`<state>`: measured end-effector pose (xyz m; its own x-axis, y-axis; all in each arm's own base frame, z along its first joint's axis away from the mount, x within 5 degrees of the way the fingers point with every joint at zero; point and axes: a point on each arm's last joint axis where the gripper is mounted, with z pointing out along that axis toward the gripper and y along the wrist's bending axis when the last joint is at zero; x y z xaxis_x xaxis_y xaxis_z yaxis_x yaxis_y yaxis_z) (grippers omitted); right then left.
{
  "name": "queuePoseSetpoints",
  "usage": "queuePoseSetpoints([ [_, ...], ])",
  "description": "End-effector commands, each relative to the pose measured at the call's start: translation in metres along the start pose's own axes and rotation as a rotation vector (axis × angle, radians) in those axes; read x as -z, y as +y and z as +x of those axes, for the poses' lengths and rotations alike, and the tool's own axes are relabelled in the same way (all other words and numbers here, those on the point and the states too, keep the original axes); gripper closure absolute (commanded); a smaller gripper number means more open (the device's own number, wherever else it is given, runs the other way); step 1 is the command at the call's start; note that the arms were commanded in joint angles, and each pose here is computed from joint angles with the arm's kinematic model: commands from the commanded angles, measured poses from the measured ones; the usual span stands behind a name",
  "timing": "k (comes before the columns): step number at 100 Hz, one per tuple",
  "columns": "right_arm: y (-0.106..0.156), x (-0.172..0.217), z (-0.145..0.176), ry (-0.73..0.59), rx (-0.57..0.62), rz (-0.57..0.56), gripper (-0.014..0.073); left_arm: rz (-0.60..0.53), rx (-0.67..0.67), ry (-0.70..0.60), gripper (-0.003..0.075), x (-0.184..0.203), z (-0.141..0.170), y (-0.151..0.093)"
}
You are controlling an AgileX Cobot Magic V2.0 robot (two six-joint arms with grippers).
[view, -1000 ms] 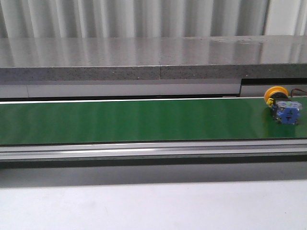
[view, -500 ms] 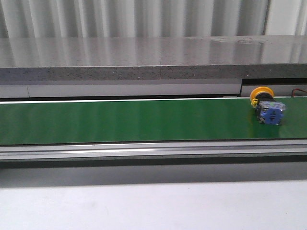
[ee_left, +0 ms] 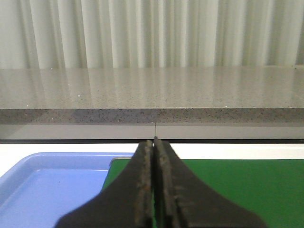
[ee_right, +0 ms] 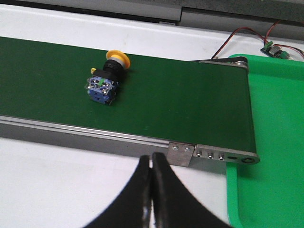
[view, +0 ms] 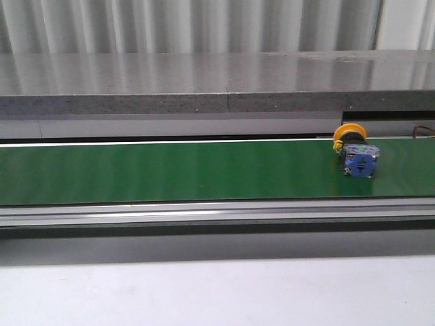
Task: Move button from right to left
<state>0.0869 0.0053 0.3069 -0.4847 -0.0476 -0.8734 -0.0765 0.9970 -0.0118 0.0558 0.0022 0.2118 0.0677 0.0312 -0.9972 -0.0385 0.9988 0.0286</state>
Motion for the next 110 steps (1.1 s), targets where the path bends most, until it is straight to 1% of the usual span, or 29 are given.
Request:
queuePoseSetpoints([
  [1,-0.001,0.004,-0.012,-0.08,0.011,0.014,0.0663,0.02,0.011,-0.103,0.074,0.003,-0.003,-0.002],
  [9,-0.001,0.004,-0.012,-0.08,0.011,0.014,0.0663,0.02,0.024,-0.119,0.074,0.003,-0.008,-0.001],
  [16,-0.001,0.004,-0.012,-0.08,0.011,0.014,0.0663,0.017,0.068,-0.126,0.074,0.004,-0.017,-0.001],
  [22,-0.001,0.004,-0.012,-0.08,0.011,0.014,0.0663,0.014,0.101,-0.118,0.074,0.005,-0.03,0.0],
  [38,-0.001,0.004,-0.012,-0.08,0.011,0.014,0.0663,0.004,0.104,-0.06,0.074,0.002,-0.072,0.002],
  [47,-0.001,0.004,-0.012,-0.08,0.011,0.014,0.0663,-0.006,0.105,0.03,0.074,-0.005,-0.093,0.003],
  [52,-0.001,0.004,-0.012,-0.08,0.011,0.014,0.0663,-0.014,0.105,0.105,0.074,-0.01,-0.103,0.004],
  [53,-0.001,0.004,-0.012,-0.08,0.011,0.014,0.0663,-0.017,0.105,0.139,0.074,-0.011,-0.105,0.005],
  [54,-0.001,0.004,-0.012,-0.08,0.011,0.014,0.0663,-0.017,0.105,0.139,0.074,-0.012,-0.107,0.005],
  [61,-0.001,0.004,-0.012,-0.08,0.011,0.014,0.0663,-0.029,0.105,0.26,0.074,-0.02,-0.118,0.006],
  [71,-0.001,0.004,-0.012,-0.08,0.011,0.014,0.0663,-0.042,0.105,0.397,0.074,-0.033,-0.132,0.007],
  [82,-0.001,0.004,-0.012,-0.08,0.011,0.014,0.0663,-0.048,0.107,0.5,0.074,-0.048,-0.137,0.007],
  [110,-0.001,0.004,-0.012,-0.08,0.011,0.014,0.0663,-0.05,0.105,0.598,0.074,-0.069,-0.129,0.006],
])
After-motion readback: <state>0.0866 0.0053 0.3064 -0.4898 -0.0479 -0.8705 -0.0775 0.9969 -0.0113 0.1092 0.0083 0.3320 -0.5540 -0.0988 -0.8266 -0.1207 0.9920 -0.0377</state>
